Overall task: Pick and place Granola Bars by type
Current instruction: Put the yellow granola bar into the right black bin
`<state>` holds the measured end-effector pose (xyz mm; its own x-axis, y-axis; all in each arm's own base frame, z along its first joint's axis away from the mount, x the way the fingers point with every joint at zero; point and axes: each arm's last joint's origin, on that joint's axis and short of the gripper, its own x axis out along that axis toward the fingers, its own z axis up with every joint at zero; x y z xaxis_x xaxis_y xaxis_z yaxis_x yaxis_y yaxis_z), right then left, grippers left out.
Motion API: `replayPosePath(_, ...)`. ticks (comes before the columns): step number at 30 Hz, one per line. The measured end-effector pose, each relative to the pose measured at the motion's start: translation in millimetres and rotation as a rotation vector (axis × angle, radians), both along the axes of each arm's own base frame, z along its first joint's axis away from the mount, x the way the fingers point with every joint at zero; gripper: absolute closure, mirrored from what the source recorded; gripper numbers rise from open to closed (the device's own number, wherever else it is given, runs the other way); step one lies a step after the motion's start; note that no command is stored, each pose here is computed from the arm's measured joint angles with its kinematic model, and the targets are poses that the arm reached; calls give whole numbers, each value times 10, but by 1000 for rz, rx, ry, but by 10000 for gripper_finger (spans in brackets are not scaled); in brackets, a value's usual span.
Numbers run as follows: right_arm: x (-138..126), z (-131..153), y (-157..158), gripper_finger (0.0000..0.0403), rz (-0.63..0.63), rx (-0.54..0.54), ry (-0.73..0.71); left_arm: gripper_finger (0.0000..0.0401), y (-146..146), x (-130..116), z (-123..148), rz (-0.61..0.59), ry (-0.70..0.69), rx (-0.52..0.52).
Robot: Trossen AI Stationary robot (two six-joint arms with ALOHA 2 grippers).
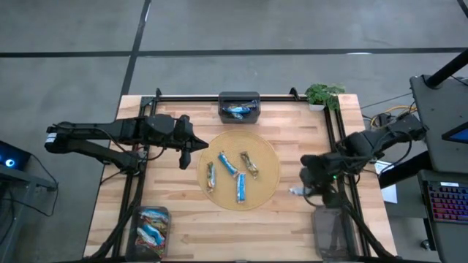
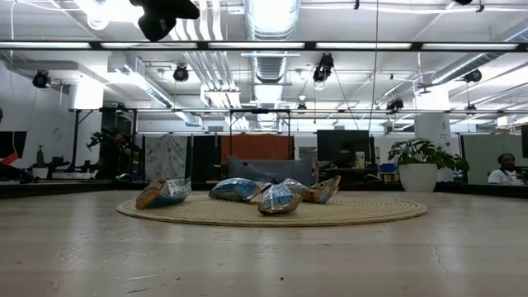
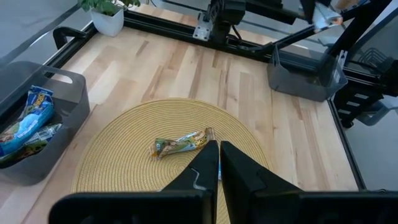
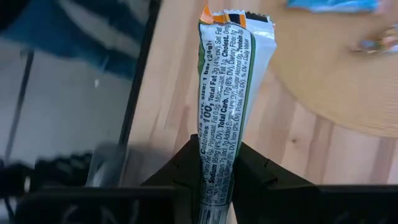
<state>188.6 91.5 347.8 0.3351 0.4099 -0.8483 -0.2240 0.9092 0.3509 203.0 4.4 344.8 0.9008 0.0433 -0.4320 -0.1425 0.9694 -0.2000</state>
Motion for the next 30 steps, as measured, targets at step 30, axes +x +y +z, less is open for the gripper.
replayPosePath(30, -407, -367, 1055, 351, -6, -29, 370, 401, 0, 1, 1, 13, -3, -25)
